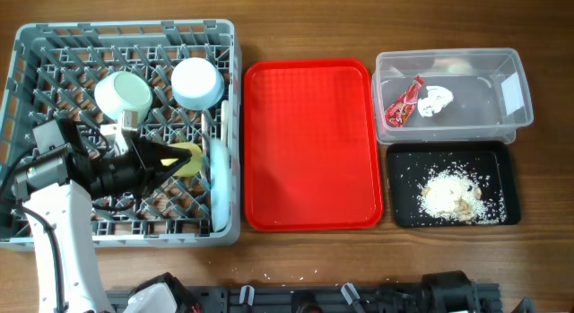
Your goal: Sort waste into correct bins and load items into the dishwasher rack
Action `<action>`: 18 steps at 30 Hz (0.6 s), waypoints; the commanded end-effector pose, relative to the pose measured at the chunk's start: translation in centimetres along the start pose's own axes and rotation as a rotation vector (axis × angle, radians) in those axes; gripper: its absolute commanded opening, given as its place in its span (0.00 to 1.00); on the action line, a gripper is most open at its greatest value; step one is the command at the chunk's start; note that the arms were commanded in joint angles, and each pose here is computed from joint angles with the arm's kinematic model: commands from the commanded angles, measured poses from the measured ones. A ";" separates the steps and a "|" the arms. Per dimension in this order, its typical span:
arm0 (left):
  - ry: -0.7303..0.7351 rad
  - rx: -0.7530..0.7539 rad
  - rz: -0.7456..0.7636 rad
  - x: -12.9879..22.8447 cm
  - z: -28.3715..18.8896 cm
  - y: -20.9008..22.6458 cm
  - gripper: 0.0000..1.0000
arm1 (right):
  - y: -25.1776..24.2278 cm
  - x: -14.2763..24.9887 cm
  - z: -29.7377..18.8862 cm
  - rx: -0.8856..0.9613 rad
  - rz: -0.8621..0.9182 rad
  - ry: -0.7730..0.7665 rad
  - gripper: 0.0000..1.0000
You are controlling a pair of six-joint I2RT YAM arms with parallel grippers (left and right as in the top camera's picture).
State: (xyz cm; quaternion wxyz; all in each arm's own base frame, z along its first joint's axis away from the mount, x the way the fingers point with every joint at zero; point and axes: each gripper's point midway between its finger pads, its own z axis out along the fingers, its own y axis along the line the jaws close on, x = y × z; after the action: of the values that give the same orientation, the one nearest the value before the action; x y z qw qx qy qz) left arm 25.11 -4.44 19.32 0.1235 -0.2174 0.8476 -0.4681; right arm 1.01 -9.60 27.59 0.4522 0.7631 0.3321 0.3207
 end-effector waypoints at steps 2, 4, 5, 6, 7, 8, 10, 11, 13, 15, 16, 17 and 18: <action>-0.012 -0.036 0.046 -0.2 0.1 0.4 0.19 | 0.0 -0.2 0.0 -0.009 0.011 -0.007 1.00; -0.049 -0.033 0.031 -1.1 -0.3 0.4 0.36 | 0.0 -0.2 0.0 -0.009 0.011 -0.007 1.00; -0.066 -0.030 0.012 -1.5 -0.6 0.2 0.50 | 0.0 -0.2 0.0 -0.009 0.011 -0.007 1.00; -0.077 -0.022 0.022 -1.9 -1.0 -0.3 0.53 | 0.0 -0.2 0.0 -0.009 0.011 -0.007 1.00; -0.095 -0.021 0.048 -2.3 -1.5 -1.1 0.57 | 0.0 -0.2 0.0 -0.009 0.011 -0.007 1.00; -0.115 -0.021 0.078 -2.7 -2.1 -2.0 0.64 | 0.0 -0.2 0.0 -0.009 0.011 -0.007 1.00; -0.184 -0.074 0.143 -3.8 -3.5 -3.3 0.76 | 0.0 -0.2 0.0 -0.009 0.011 -0.007 1.00; -0.237 -0.146 0.142 -4.7 -4.5 -3.1 0.83 | 0.0 -0.2 0.0 -0.009 0.011 -0.007 1.00; -0.345 -0.296 0.130 -6.2 -6.5 -2.3 0.89 | 0.0 -0.2 0.0 -0.009 0.011 -0.007 1.00; -0.383 -0.340 0.096 -6.3 -7.2 -1.8 1.00 | 0.0 -0.2 0.0 -0.009 0.011 -0.007 1.00; -0.383 -0.340 0.096 -6.3 -7.2 -1.8 1.00 | 0.0 -0.2 0.0 -0.009 0.011 -0.007 1.00; -0.383 -0.340 0.095 -6.4 -7.2 -1.8 1.00 | 0.0 -0.2 0.0 -0.009 0.011 -0.007 1.00; -0.382 -0.341 0.095 -6.4 -7.2 -1.7 1.00 | 0.0 -0.2 0.0 -0.009 0.011 -0.007 1.00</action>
State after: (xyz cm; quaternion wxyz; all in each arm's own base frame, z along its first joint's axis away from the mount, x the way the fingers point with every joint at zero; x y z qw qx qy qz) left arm 28.21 1.63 25.05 0.2639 -0.2484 0.8826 -0.2995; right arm 1.01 -9.60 27.59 0.4522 0.7631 0.3321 0.3207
